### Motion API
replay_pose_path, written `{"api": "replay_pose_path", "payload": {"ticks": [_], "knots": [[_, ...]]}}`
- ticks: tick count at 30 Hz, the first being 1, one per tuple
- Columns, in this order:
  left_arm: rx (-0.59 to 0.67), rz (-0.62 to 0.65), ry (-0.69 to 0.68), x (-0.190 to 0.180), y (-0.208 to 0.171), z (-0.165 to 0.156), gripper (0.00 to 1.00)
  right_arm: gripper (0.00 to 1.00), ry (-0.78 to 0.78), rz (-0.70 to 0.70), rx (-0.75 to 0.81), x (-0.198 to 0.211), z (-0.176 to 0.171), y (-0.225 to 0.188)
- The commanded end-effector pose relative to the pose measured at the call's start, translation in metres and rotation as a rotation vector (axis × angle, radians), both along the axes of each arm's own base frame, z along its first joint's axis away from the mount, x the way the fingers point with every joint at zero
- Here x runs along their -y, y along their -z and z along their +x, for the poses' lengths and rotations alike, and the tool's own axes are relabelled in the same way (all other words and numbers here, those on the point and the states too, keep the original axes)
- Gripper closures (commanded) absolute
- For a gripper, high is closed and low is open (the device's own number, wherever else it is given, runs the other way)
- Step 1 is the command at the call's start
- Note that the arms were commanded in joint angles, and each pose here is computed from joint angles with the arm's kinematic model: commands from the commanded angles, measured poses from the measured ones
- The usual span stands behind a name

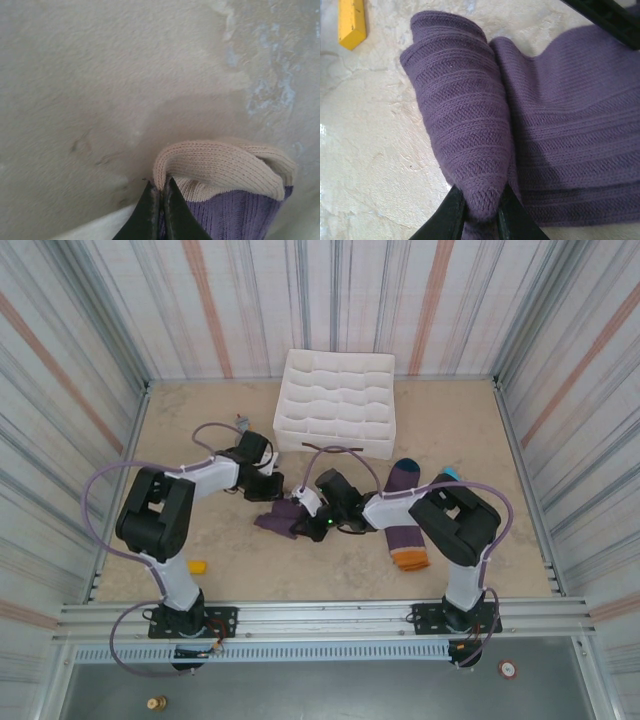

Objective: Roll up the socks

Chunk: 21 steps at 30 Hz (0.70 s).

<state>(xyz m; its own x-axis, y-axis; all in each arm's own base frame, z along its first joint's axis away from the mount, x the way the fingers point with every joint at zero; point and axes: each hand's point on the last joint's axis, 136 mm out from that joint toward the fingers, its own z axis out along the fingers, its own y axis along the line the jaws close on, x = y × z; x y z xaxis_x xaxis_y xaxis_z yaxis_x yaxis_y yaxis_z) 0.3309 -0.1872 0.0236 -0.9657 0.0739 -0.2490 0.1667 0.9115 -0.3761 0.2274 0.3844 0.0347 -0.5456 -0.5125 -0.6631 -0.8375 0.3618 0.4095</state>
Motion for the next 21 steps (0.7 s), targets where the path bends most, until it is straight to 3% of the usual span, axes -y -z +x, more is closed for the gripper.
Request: {"api": "replay_pose_path", "payload": {"ticks": [1,14,19,21], "knots": [[-0.025,0.056,-0.076,-0.020,0.001,-0.011,1.00,0.94,0.055,-0.103,-0.198,0.019,-0.008,0.035],[-0.022,0.100,-0.184,-0.039,0.004,-0.015,0.99,0.98,0.158,-0.161,-0.457,0.023,0.010,0.054],[-0.022,0.098,-0.231,-0.045,-0.003,-0.011,0.82,0.99,0.210,-0.243,-0.515,0.033,0.013,0.069],[-0.012,0.090,-0.243,-0.046,-0.009,-0.008,0.69,0.99,0.215,-0.265,-0.526,0.035,0.012,0.073]]}}
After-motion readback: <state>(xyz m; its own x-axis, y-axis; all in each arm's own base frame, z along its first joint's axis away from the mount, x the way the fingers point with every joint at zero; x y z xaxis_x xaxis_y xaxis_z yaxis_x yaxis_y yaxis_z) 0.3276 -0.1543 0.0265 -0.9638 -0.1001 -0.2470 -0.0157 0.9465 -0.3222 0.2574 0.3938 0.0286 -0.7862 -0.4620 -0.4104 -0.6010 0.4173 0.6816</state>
